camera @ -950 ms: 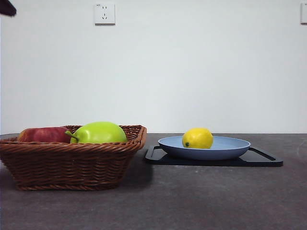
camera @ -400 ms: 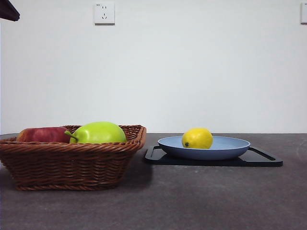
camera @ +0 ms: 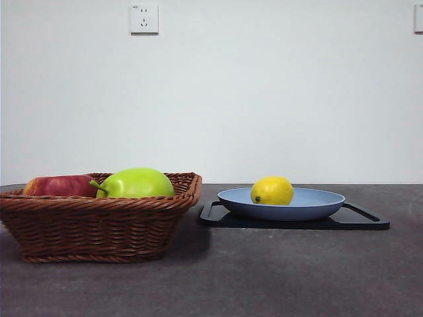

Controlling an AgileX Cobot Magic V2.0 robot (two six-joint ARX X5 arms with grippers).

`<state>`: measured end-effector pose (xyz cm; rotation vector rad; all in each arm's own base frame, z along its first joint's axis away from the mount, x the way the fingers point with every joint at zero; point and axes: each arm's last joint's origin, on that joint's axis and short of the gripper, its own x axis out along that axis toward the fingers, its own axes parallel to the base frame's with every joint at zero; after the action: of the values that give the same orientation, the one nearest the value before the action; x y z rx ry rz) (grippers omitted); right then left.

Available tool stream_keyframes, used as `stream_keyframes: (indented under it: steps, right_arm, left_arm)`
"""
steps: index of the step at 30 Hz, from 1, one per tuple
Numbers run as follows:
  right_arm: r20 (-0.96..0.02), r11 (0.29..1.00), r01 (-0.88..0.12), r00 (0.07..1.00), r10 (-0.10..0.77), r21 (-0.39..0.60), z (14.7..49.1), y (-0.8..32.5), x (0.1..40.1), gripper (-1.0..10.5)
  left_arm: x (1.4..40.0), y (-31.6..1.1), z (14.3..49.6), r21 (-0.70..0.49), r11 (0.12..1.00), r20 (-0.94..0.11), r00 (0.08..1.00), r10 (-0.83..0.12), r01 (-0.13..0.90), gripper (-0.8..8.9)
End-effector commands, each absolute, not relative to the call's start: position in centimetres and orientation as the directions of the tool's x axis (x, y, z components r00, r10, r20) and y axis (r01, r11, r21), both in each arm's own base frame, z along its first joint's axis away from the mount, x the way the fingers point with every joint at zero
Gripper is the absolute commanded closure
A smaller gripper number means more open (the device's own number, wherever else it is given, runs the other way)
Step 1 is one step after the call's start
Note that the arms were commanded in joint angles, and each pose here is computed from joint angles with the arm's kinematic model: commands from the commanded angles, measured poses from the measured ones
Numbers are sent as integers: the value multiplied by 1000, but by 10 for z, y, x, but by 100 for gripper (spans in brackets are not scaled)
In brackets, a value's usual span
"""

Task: Take the lemon from the basket,put the lemon in the plate,hand out the plate

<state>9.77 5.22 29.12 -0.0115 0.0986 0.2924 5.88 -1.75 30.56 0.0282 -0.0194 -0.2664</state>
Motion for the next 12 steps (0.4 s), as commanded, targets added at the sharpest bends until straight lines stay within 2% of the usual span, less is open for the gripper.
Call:
stream_keyframes:
  steps: [1, 7, 12]
  right_arm:
    - [-80, 957, -291, 953, 291, 18, 295, 53, 97, 943]
    - [-80, 957, -291, 953, 291, 18, 295, 53, 97, 943]
    - [-81, 957, -291, 953, 291, 18, 295, 53, 97, 943]
  left_arm:
    - [57, -10, 294, 57, 991, 38, 991, -126, 124, 805]
    - [68, -3, 248, 55, 998, 34, 999, 11, -13, 805]
    - [84, 0, 205, 47, 997, 12, 998, 67, -68, 805]
